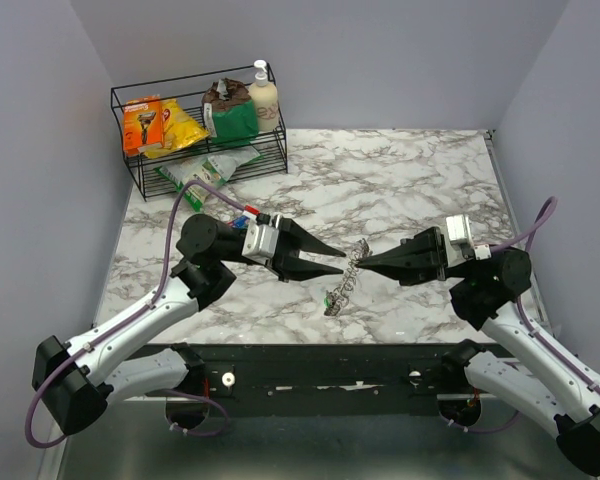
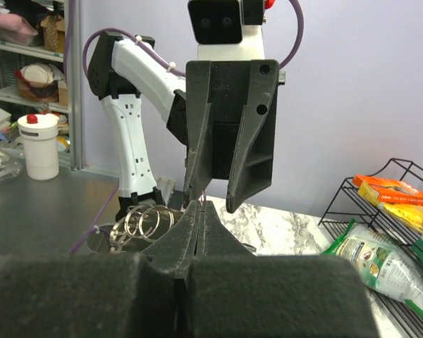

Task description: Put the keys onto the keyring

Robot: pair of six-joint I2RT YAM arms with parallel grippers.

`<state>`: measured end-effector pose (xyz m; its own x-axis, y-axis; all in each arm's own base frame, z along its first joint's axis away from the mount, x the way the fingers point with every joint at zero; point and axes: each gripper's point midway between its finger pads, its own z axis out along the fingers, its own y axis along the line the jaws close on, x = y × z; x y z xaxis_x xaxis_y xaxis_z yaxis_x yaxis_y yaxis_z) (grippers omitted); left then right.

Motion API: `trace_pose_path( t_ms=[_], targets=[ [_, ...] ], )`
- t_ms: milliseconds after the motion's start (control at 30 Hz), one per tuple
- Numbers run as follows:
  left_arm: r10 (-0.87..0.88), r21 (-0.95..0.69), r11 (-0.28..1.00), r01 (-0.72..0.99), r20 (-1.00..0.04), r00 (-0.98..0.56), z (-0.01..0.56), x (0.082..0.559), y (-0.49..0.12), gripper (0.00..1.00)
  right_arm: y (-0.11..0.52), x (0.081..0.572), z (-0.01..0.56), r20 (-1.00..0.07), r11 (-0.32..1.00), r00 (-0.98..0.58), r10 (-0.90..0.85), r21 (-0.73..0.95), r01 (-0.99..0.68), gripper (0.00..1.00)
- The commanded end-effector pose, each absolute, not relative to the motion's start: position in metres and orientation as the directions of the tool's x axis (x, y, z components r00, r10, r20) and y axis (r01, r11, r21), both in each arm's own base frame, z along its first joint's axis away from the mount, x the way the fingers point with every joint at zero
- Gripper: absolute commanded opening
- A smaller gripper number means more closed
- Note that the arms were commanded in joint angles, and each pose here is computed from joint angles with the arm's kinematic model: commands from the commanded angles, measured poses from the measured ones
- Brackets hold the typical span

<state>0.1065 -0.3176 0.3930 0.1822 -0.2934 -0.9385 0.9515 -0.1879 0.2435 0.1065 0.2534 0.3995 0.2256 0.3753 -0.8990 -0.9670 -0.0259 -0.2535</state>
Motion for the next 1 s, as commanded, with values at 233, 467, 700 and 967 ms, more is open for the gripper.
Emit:
trace_pose_path(
  t_ms=[233, 467, 700, 967],
  targets=[
    [-0.327, 0.260, -0.204, 0.944, -0.927, 0.185, 0.409, 0.101, -0.325, 0.36, 0.250, 0.108, 0.404, -0.875, 0.018, 0.264, 0.406, -0.281, -0.960, 0.01],
    [-0.322, 0.252, -0.214, 0.944, -0.930, 0.175, 0.407, 0.099, -0.329, 0.32, 0.250, 0.108, 0.403, -0.878, 0.015, 0.261, 0.402, -0.279, -0.960, 0.01],
    [-0.300, 0.243, -0.219, 0.945, -0.938, 0.172, 0.400, 0.100, -0.333, 0.30, 0.250, 0.106, 0.403, -0.877, 0.011, 0.261, 0.403, -0.281, -0.960, 0.01],
    [-0.286, 0.242, -0.214, 0.946, -0.942, 0.176, 0.396, 0.101, -0.337, 0.19, 0.250, 0.105, 0.401, -0.879, 0.002, 0.260, 0.401, -0.283, -0.959, 0.01]
  ],
)
